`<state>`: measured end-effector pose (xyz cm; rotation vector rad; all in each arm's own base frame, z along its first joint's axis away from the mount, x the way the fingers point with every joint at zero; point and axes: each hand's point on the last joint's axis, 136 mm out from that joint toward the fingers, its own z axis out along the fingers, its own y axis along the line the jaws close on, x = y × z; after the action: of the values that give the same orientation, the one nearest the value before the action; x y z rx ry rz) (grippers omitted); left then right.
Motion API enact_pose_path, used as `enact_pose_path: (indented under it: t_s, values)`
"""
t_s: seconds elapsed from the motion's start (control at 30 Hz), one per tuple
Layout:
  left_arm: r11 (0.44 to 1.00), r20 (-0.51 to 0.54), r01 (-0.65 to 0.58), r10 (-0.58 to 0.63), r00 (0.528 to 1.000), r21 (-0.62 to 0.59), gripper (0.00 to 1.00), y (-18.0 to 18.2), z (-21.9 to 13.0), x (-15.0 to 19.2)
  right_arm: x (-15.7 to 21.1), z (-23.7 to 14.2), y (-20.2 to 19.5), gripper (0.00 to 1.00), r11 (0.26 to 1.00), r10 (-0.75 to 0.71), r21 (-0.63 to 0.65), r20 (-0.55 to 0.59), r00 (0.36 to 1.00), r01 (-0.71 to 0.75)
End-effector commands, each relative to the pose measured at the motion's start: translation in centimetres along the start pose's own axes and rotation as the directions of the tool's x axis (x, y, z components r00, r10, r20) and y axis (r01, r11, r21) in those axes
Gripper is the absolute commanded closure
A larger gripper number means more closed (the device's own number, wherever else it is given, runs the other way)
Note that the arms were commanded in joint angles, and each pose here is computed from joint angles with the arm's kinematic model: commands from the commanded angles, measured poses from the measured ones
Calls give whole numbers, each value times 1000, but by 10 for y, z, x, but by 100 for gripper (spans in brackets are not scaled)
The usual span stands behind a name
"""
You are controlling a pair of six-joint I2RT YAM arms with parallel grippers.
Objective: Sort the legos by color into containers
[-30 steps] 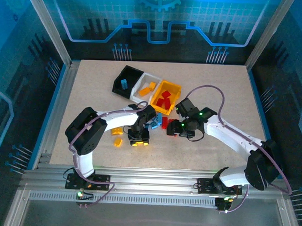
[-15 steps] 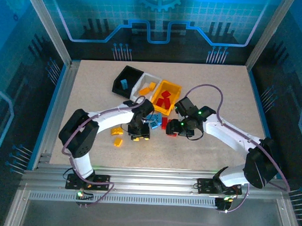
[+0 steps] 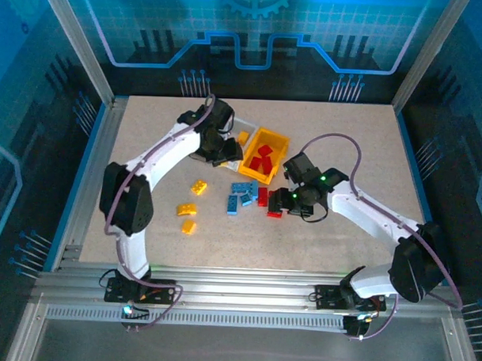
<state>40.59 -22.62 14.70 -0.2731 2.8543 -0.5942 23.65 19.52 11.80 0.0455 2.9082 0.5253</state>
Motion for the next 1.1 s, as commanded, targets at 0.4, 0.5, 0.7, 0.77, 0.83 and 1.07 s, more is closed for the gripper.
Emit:
enact_pose_path:
  t_s: [0.4, 0.5, 0.7, 0.77, 0.83, 1.07]
  values:
    - [996, -25, 82, -81, 996, 39, 54, -1, 44, -73, 1, -14, -26, 36, 999, 36, 4, 3, 999, -36]
    - [995, -29, 94, -93, 995, 43, 46, -1, 46, -76, 1, -14, -29, 35, 999, 44, 4, 1, 999, -44]
    - [995, -32, 84, -83, 996, 46, 41, 0, 39, -71, 1, -12, -31, 34, 999, 47, 0, -8, 999, -47]
    - [997, -26, 63, -63, 998, 35, 41, 2, 29, -66, 1, -11, -29, 34, 999, 48, -8, -10, 999, -48]
    - [1000, -18, 29, -29, 999, -12, 40, 12, 16, -57, 0, -9, -26, 34, 998, 52, -20, -11, 999, -52]
    - [977, -71, -88, 76, 995, -196, 31, 73, -10, -3, 2, 0, -15, 34, 999, 41, -35, -20, 999, -41]
